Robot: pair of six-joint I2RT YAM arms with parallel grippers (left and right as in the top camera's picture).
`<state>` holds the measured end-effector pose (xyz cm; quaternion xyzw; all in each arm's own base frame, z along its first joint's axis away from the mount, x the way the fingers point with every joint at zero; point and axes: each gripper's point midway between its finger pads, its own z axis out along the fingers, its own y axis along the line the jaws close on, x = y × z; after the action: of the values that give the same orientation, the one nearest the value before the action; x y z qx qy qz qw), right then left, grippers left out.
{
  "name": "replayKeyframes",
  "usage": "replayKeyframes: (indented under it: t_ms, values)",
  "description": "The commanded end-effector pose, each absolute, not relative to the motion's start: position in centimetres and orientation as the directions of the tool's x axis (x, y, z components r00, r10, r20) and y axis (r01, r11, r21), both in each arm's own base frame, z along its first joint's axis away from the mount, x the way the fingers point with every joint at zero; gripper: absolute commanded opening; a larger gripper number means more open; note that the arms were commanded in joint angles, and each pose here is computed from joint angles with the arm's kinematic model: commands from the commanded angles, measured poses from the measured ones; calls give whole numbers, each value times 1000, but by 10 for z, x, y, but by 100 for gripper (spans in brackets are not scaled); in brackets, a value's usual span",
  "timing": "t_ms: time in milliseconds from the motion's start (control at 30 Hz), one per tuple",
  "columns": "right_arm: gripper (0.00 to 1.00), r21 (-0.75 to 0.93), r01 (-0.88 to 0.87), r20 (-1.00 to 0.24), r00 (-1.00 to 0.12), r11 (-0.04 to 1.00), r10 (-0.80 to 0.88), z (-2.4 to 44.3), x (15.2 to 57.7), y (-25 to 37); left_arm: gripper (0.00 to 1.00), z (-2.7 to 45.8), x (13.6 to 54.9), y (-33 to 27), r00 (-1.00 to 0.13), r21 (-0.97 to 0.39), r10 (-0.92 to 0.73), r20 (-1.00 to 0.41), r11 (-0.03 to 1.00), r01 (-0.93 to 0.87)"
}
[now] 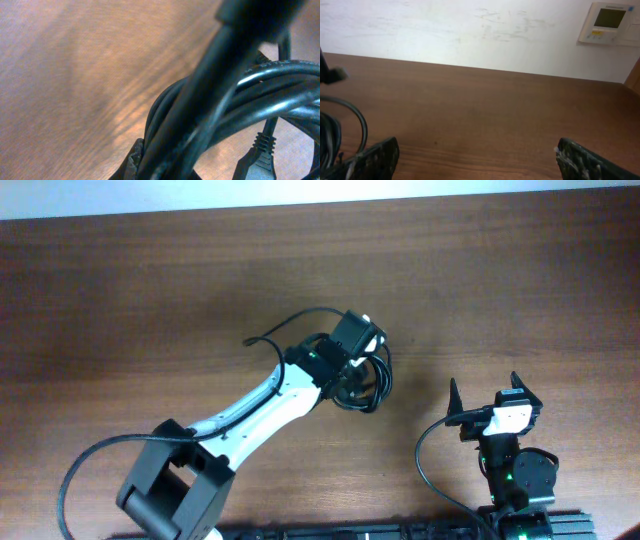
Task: Untangle cables
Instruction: 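Lift the cable bundle with the left gripper and shift it rightward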
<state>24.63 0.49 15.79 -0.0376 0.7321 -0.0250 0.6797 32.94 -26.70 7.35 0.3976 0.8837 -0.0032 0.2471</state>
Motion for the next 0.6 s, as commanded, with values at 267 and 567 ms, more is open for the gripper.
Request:
replayKeyframes:
  t_ms: [267, 567]
  values:
    - [99, -94, -21, -992, -80, 995, -96, 155, 246, 4, 16, -3, 318, -271, -567, 130, 776, -278, 615, 778]
    - [99, -94, -21, -992, -80, 995, -96, 155, 246, 4, 99, 58, 317, -270, -688, 86, 685, -239, 721, 688]
